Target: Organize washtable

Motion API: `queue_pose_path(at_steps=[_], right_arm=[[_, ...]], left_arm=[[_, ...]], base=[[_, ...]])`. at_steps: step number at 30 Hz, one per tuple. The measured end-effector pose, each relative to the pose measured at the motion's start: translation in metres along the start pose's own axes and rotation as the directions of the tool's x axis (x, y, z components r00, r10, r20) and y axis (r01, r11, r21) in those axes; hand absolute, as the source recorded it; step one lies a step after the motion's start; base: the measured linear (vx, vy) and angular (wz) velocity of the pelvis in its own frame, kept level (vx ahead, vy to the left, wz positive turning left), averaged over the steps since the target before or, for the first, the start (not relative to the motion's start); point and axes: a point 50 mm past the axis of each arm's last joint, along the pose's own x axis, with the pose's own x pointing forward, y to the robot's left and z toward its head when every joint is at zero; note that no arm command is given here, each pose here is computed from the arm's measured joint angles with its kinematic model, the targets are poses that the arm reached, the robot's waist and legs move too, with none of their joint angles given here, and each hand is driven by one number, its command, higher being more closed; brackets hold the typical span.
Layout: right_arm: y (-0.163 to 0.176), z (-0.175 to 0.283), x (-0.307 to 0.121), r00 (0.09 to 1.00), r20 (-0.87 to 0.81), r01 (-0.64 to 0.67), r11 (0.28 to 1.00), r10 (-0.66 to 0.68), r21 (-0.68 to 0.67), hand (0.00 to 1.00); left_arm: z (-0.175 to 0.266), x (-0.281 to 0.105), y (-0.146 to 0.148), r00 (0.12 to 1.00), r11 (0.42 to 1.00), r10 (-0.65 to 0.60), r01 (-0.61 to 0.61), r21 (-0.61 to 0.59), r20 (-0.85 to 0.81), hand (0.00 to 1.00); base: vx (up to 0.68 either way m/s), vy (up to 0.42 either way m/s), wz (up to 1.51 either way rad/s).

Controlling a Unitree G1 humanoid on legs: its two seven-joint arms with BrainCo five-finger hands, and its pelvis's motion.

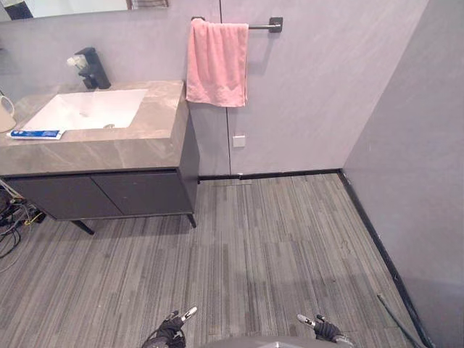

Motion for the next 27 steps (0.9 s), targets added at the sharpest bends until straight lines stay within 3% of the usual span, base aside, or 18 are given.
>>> queue_pose_path(at_steps=[27], right_arm=[[0.0006,-0.0032,-0.0002,1.000,-0.021,-0.012,0.999,0.013,0.046,0.00]], left_arm=[[-0.0006,0.0009,-0.0044,0.999,0.999,-0.033,0.033,-0.022,-0.016,0.00]], base=[[0.01,0.004,0.01]])
